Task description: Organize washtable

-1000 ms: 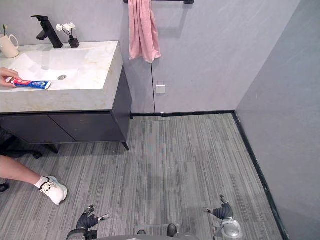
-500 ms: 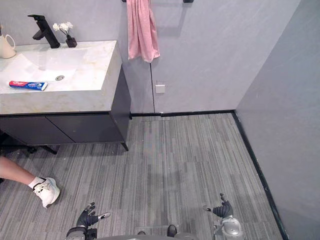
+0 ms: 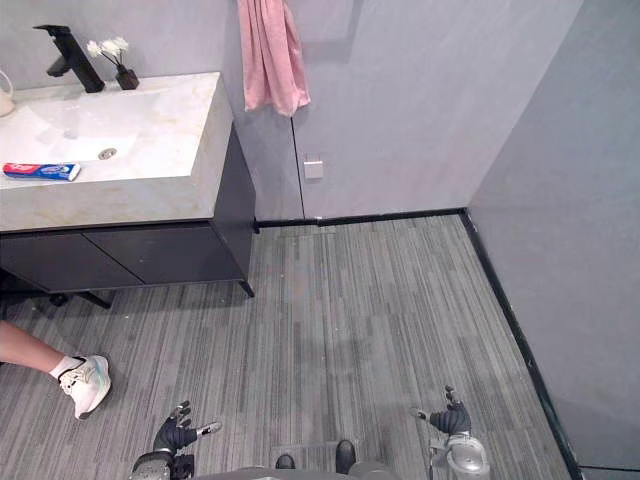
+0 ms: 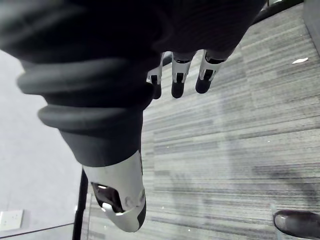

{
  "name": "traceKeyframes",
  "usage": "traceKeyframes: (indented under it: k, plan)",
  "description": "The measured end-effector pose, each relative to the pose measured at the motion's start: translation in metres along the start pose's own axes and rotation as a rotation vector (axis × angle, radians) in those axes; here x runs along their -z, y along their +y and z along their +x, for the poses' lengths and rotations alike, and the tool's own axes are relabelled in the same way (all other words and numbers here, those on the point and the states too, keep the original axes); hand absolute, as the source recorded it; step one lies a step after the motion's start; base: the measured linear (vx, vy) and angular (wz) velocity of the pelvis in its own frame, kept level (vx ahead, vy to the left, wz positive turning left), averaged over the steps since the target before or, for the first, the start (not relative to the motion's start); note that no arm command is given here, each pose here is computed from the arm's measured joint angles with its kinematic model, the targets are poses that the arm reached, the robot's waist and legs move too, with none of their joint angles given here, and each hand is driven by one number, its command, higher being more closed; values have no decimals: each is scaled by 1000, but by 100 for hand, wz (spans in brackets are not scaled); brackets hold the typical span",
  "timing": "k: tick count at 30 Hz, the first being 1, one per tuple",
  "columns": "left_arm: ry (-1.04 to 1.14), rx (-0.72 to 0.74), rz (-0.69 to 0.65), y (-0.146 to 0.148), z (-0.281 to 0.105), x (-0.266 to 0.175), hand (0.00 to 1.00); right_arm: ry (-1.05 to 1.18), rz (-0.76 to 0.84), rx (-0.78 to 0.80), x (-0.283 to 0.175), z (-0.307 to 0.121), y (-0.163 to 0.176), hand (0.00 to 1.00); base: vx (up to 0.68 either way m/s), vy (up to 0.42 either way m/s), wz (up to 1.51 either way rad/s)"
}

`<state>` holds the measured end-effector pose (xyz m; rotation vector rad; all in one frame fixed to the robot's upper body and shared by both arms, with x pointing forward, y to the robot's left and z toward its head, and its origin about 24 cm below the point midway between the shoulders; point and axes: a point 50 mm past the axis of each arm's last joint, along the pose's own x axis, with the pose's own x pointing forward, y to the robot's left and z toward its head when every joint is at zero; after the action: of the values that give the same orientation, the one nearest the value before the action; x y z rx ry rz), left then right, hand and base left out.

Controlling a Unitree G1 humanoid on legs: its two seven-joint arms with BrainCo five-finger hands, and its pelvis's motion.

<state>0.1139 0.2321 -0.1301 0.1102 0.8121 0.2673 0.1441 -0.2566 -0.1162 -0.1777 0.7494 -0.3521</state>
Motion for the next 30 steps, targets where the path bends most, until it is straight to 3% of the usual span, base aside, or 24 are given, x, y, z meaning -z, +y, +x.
traceKeyframes:
  k: [12,16,23,30]
  plan:
    - [-171,43,58,-12,15,-53,0,-105,2,-16,-36,10,7,0,256,21,9]
    - [-153,38,57,-11,13,-46,0,-140,-5,-3,-42,8,4,0,525,-215,43]
    - [-139,43,-32,-16,7,-38,0,-181,-16,-82,-47,3,29,0,530,-214,-6]
    - [-133,57,-54,-25,6,-36,0,-187,20,-25,-50,6,14,0,443,61,-30]
